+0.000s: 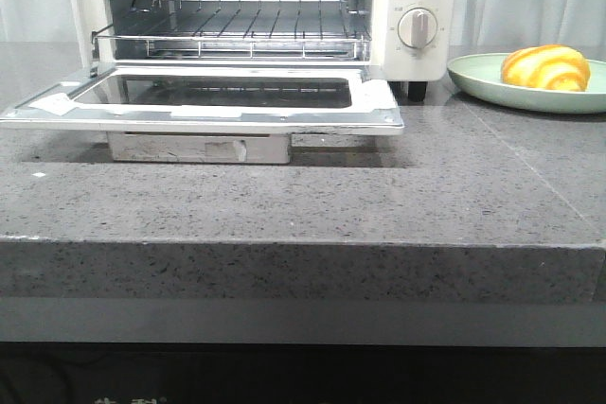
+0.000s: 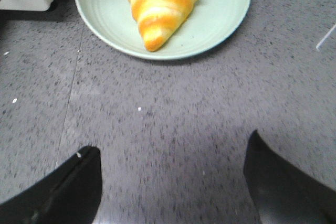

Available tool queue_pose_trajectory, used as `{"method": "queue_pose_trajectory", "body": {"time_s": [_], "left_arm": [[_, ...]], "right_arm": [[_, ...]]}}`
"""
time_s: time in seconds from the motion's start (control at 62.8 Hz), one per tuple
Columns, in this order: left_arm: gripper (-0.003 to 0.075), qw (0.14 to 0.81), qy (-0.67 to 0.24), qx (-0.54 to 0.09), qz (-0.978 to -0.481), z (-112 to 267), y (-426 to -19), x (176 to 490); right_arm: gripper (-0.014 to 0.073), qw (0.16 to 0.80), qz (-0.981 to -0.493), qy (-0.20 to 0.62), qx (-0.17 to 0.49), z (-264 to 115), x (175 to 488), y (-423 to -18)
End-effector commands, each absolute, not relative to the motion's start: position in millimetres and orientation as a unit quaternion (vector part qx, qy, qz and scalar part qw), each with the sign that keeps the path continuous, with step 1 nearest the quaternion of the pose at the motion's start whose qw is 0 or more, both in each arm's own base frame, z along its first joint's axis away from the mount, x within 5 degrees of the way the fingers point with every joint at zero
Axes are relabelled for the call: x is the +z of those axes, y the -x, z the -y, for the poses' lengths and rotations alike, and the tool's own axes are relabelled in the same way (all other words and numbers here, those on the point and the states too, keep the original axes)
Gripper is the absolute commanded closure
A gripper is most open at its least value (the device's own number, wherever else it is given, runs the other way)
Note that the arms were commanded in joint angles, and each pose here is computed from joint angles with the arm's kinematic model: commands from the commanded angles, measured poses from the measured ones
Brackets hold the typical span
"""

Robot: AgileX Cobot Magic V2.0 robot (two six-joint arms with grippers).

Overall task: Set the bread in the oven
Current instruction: 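Lower the right gripper over the croissant on the green plate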

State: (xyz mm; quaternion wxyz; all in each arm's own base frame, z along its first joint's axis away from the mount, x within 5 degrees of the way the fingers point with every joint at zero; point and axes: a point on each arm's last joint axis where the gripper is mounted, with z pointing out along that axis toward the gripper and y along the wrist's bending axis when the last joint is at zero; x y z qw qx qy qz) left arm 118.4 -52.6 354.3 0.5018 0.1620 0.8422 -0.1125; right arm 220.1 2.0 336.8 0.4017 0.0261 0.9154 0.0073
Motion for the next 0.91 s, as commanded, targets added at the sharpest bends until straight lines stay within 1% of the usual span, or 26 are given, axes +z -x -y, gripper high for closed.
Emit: {"method": "queue_pose_trajectory", "body": {"time_s": [0.0, 0.223, 0.43, 0.7, 0.891], "left_arm": [[0.0738, 0.542, -0.15, -0.129, -0.817, 53, -119, 368], [0.0738, 0.542, -0.15, -0.129, -0.817, 53, -119, 368], [0.0738, 0.542, -0.15, -0.129, -0.817, 53, -119, 368], [0.0738, 0.542, -0.15, -0.129, -0.817, 53, -119, 368], [0.0738, 0.542, -0.15, -0.129, -0.817, 53, -119, 368]], "right_arm": [[0.0023, 0.424, -0.905, -0.027, 0.003, 0, 353, -248], [0.0023, 0.379, -0.925, -0.029, 0.001, -1, 346, -315], [0.0023, 0.357, -0.934, -0.032, 0.003, -1, 340, -364], [0.0023, 0.32, -0.946, -0.04, 0.017, -4, 314, -405], [0.0023, 0.298, -0.953, -0.044, 0.023, -5, 292, -420]]}}
